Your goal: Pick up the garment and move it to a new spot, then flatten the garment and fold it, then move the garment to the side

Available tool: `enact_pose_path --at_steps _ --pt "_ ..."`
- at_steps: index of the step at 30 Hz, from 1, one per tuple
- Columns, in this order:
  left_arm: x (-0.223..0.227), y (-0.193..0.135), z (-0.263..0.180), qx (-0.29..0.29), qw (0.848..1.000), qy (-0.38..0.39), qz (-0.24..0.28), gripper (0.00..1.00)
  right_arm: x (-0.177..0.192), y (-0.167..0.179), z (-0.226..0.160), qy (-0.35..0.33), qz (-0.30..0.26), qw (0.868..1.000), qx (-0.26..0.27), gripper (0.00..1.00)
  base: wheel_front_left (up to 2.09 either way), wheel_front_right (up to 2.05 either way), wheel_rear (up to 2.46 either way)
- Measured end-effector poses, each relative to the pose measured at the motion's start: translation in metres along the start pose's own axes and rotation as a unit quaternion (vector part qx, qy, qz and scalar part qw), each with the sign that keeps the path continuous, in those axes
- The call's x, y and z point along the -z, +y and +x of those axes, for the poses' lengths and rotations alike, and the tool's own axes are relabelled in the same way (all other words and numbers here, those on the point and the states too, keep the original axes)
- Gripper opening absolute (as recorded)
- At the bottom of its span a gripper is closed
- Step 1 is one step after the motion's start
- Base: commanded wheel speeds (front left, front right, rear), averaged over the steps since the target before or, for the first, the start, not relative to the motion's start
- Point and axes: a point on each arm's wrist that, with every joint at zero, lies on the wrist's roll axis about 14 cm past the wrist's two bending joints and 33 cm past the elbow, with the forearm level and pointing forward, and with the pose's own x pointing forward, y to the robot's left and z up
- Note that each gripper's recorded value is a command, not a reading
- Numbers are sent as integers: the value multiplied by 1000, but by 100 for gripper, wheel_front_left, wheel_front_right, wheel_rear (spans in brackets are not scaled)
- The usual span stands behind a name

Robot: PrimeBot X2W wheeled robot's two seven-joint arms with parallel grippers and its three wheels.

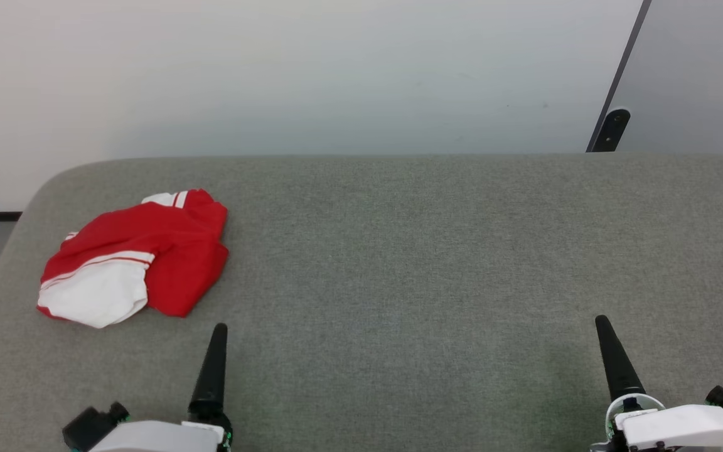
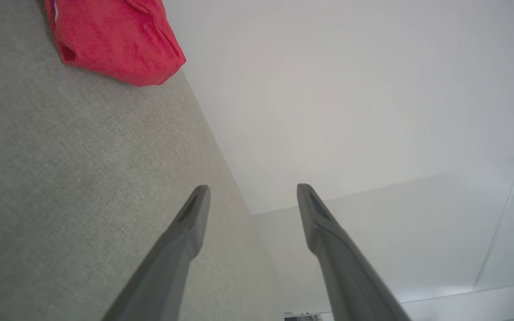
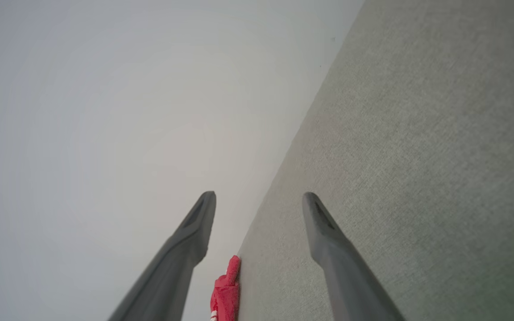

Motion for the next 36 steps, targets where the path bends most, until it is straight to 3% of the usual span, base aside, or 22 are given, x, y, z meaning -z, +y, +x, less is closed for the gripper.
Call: enact_pose_path --at_steps 5,10,13,20,36 --pt "-3 -4 -2 7 991 1 132 100 -6 4 -1 -6 -119 993 -10 100 0 0 0" --pt "-1 -6 -6 13 970 7 244 100 -14 13 -4 -16 -233 972 -26 100 0 0 0" --pt "-1 -7 -9 16 959 6 284 100 -15 16 -7 -19 -283 958 -33 100 0 0 0" --pt "-4 -10 -16 27 935 -2 355 100 -18 16 -11 -24 -368 929 -35 100 0 0 0" --pt "-20 -20 -31 49 892 -31 449 100 -19 17 -21 -31 -459 887 -44 100 0 0 0"
